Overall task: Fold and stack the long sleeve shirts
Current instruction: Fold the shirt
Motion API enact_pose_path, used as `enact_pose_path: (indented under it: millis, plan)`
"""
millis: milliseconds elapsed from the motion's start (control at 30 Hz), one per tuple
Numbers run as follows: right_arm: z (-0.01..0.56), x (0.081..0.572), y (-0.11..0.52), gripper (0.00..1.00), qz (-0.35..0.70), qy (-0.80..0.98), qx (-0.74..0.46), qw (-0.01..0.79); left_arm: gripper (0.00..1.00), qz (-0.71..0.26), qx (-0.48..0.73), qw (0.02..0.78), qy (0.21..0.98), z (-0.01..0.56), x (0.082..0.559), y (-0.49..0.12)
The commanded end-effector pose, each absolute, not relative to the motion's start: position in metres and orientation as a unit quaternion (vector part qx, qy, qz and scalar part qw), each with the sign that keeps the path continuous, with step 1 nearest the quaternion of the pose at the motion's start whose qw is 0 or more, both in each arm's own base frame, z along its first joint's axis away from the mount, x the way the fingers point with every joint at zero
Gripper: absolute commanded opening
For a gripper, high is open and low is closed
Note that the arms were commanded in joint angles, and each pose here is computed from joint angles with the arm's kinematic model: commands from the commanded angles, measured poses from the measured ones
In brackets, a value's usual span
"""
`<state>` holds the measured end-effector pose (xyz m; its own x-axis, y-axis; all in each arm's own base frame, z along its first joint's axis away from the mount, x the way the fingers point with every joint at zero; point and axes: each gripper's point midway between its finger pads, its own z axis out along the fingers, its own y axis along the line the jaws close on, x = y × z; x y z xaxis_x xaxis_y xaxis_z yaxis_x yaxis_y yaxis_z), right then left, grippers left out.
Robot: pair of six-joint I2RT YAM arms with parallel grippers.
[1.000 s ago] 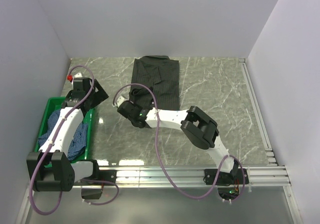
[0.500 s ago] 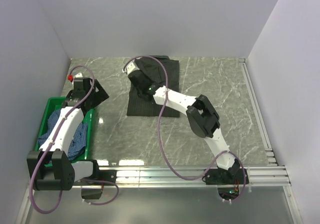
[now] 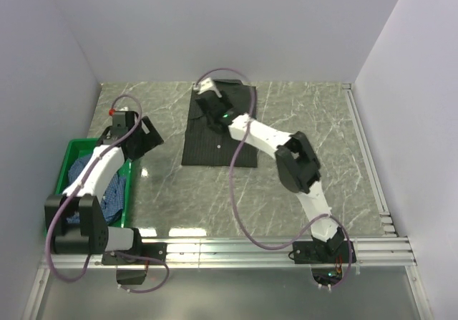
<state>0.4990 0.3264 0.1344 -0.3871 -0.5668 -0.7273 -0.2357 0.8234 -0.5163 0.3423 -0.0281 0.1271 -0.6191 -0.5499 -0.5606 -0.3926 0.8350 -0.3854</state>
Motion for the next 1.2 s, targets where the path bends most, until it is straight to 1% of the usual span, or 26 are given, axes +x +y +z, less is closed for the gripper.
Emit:
enact_pose_path:
  millis: [0,33,100,133,167,200,233,267,333,367,400,433,467,533,567,800,900,967,1067,1100,1167]
  plan:
    - [0.201,0.477,0.279,0.61,-0.064,0.853,-0.099,0.508,0.90,-0.164,-0.234,0.313,0.906,0.120,0.348,-0.060]
    - [0.195,0.468,0.268,0.62,-0.055,0.866,-0.087,0.489,0.90,-0.168,-0.236,0.304,0.908,0.117,0.348,-0.066]
    - [0.180,0.440,0.253,0.64,0.002,0.890,-0.046,0.454,0.89,-0.176,-0.231,0.282,0.914,0.108,0.349,-0.080]
    - [0.190,0.433,0.240,0.64,0.025,0.891,-0.018,0.453,0.89,-0.181,-0.231,0.274,0.916,0.105,0.350,-0.085]
    - [0.161,0.415,0.237,0.65,0.057,0.910,0.003,0.411,0.89,-0.181,-0.231,0.259,0.920,0.096,0.350,-0.090]
    - [0.153,0.406,0.232,0.65,0.075,0.914,0.020,0.397,0.89,-0.190,-0.231,0.250,0.921,0.093,0.350,-0.098]
    - [0.159,0.404,0.224,0.66,0.099,0.910,0.046,0.401,0.89,-0.194,-0.231,0.242,0.922,0.090,0.350,-0.102]
    - [0.133,0.388,0.217,0.66,0.105,0.921,0.054,0.372,0.88,-0.199,-0.231,0.234,0.923,0.086,0.350,-0.106]
    - [0.128,0.378,0.216,0.66,0.141,0.919,0.090,0.356,0.88,-0.205,-0.232,0.215,0.926,0.077,0.350,-0.117]
    - [0.111,0.368,0.211,0.66,0.139,0.926,0.099,0.338,0.87,-0.203,-0.233,0.212,0.927,0.074,0.351,-0.120]
    - [0.105,0.362,0.216,0.67,0.165,0.926,0.114,0.319,0.87,-0.199,-0.231,0.206,0.930,0.070,0.352,-0.126]
    - [0.106,0.362,0.221,0.67,0.191,0.921,0.121,0.318,0.86,-0.195,-0.231,0.203,0.931,0.067,0.352,-0.128]
    - [0.091,0.353,0.217,0.67,0.203,0.922,0.144,0.296,0.86,-0.197,-0.232,0.203,0.931,0.066,0.356,-0.130]
    - [0.088,0.350,0.224,0.67,0.239,0.914,0.161,0.286,0.84,-0.200,-0.237,0.189,0.932,0.056,0.356,-0.137]
    - [0.079,0.344,0.221,0.67,0.242,0.913,0.179,0.275,0.84,-0.201,-0.241,0.181,0.932,0.048,0.356,-0.139]
    - [0.060,0.338,0.224,0.67,0.275,0.893,0.240,0.264,0.79,-0.191,-0.257,0.161,0.934,0.023,0.356,-0.141]
    - [0.041,0.330,0.221,0.66,0.263,0.897,0.258,0.242,0.77,-0.193,-0.257,0.145,0.936,0.012,0.352,-0.145]
    - [0.033,0.332,0.219,0.64,0.265,0.893,0.270,0.245,0.75,-0.188,-0.255,0.136,0.939,0.004,0.349,-0.147]
    - [0.022,0.331,0.215,0.59,0.256,0.891,0.280,0.248,0.68,-0.190,-0.259,0.126,0.938,-0.003,0.344,-0.148]
    - [0.020,0.332,0.214,0.59,0.254,0.891,0.281,0.250,0.62,-0.191,-0.261,0.124,0.938,-0.005,0.343,-0.149]
    - [0.013,0.332,0.214,0.56,0.249,0.892,0.286,0.247,0.58,-0.191,-0.264,0.123,0.937,-0.009,0.341,-0.148]
